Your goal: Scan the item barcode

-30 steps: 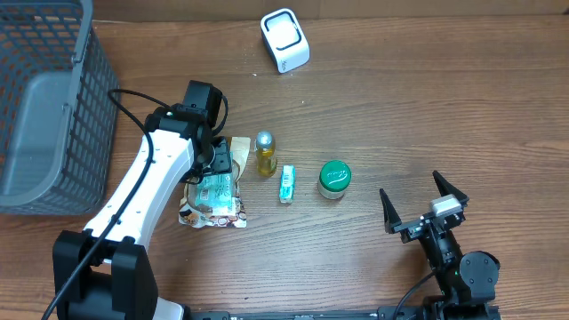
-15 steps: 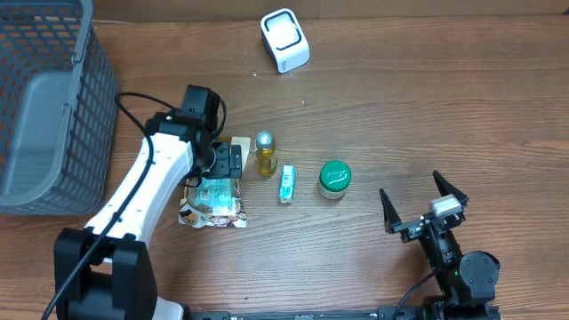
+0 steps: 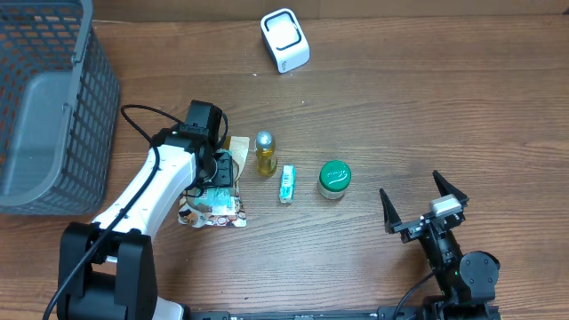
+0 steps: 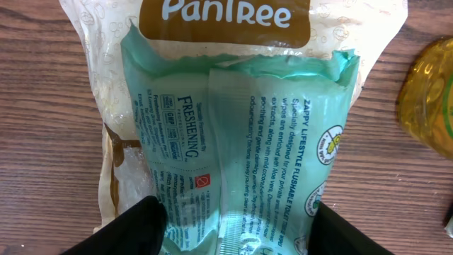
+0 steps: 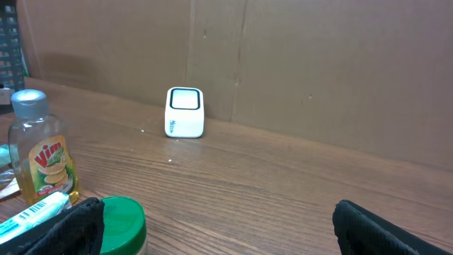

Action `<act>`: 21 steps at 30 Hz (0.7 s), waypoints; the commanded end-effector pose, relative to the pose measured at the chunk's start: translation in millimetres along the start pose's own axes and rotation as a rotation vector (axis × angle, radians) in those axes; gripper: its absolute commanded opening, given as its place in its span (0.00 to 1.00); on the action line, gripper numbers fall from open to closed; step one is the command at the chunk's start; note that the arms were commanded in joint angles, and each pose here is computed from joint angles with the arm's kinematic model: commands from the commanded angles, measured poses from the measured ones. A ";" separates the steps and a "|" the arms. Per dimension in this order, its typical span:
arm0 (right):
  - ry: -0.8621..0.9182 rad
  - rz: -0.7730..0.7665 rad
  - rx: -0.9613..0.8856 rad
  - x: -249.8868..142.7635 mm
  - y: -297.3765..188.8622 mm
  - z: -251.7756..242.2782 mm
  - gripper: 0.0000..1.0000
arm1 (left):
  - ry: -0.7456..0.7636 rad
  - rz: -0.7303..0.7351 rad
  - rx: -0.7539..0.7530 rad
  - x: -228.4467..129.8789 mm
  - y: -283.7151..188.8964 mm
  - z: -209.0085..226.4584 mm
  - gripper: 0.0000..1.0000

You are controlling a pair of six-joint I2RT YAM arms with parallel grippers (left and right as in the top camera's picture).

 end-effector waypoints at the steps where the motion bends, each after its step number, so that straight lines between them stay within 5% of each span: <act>1: 0.006 -0.002 0.000 -2.5 0.1 0.1 1.00 | 0.005 0.004 0.020 -0.5 3.9 2.9 0.56; 18: 0.006 -0.002 0.000 -2.5 0.1 0.1 1.00 | 0.006 0.003 0.069 9.4 -17.9 5.0 0.52; 21: 0.006 -0.002 0.000 -2.5 0.1 0.1 1.00 | 0.008 0.011 0.077 7.9 -17.9 5.9 0.61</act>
Point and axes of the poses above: each gripper's point midway between its finger pads, its own y axis out along the fingers, its own z axis along the line the jaws close on, x = y × z, the point moved 8 cm from there along -y, back along the fingers, and after that the axes turned 4 degrees about -y, right-handed, at the moved point
